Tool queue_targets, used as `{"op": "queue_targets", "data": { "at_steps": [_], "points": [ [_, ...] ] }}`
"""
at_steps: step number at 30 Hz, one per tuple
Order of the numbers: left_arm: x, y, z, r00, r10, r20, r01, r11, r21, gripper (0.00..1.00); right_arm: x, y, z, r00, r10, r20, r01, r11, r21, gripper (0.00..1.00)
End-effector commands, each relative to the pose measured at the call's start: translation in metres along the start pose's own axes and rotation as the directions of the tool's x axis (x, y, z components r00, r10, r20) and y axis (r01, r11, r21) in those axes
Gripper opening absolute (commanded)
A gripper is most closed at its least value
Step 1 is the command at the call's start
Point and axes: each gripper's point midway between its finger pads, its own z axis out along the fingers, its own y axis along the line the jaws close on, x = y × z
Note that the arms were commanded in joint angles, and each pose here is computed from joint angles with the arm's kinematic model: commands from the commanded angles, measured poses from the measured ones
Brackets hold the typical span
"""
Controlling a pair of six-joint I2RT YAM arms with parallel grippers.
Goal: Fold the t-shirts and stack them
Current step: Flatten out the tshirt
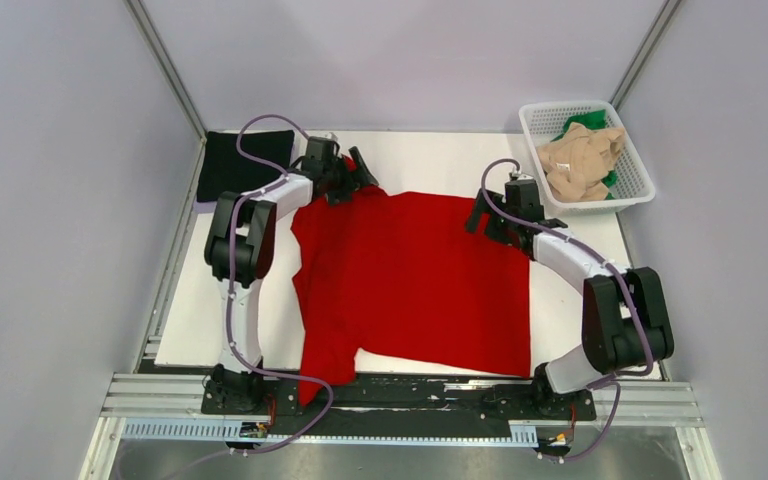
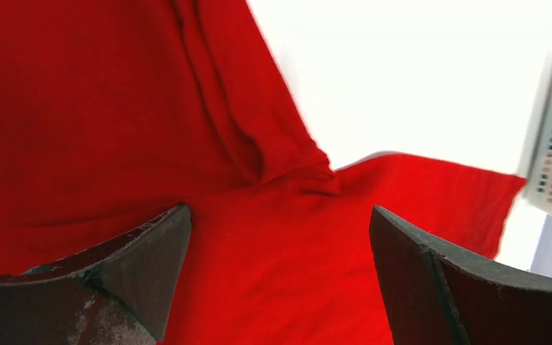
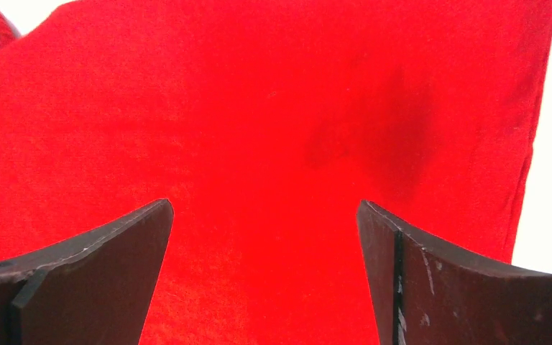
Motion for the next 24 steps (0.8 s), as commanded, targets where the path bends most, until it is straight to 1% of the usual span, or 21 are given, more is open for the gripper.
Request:
{"op": "queue_targets", "data": {
  "at_steps": [1,6,8,10,13,15,18,20,21,22,23,24],
  "points": [
    [-0.013,-0.027,0.014,0.999,-0.028,0.041,0.024,0.996,0.086,1.00,0.003,-0.003,0.011,1.000,0.012,-0.010,-0.011,1.000,0.016,1.00],
    [-0.016,-0.036,0.022,0.998,-0.025,0.054,0.020,0.995,0.102,1.00,0.011,-0.016,0.021,0.999,-0.001,-0.032,0.004,0.998,0.068,1.00],
    [-0.015,-0.036,0.021,0.998,-0.019,0.052,0.015,0.996,0.084,1.00,0.012,-0.019,0.023,0.999,-0.007,-0.035,0.010,0.997,0.080,1.00],
    [-0.016,-0.034,0.016,0.998,-0.004,0.062,0.001,0.999,0.048,1.00,0.011,-0.023,0.024,0.999,-0.014,-0.029,0.017,0.995,0.103,1.00],
    [-0.019,-0.022,0.008,0.995,0.032,0.096,-0.028,0.998,-0.050,1.00,0.011,-0.035,0.025,0.999,-0.024,-0.024,0.027,0.987,0.160,1.00],
    [-0.016,-0.014,0.005,0.995,0.038,0.096,-0.029,0.996,-0.087,1.00,0.020,-0.042,0.025,0.998,-0.019,-0.052,0.029,0.982,0.187,1.00],
    [0.002,0.004,0.000,0.998,0.044,0.041,-0.038,0.990,-0.138,1.00,0.040,-0.049,0.021,0.994,0.011,-0.108,0.013,0.977,0.211,1.00],
    [0.021,0.015,-0.005,0.999,0.046,-0.002,-0.046,0.987,-0.152,1.00,0.057,-0.056,0.014,0.988,0.041,-0.146,-0.007,0.973,0.231,1.00],
    [0.025,0.013,-0.012,0.999,0.045,-0.009,-0.046,0.988,-0.144,1.00,0.067,-0.059,0.009,0.984,0.057,-0.172,-0.014,0.970,0.245,1.00],
    [0.043,0.024,-0.015,0.998,0.036,-0.058,-0.044,0.987,-0.155,1.00,0.077,-0.064,0.003,0.977,0.075,-0.198,-0.020,0.964,0.265,1.00],
    [0.047,0.021,-0.023,0.997,0.037,-0.063,-0.046,0.988,-0.144,1.00,0.085,-0.067,-0.002,0.970,0.133,-0.206,-0.069,0.953,0.295,1.00],
    [0.066,0.030,-0.028,0.994,0.028,-0.101,-0.043,0.987,-0.156,1.00,0.090,-0.060,-0.008,0.960,0.165,-0.225,-0.104,0.960,0.258,1.00]
  ]
}}
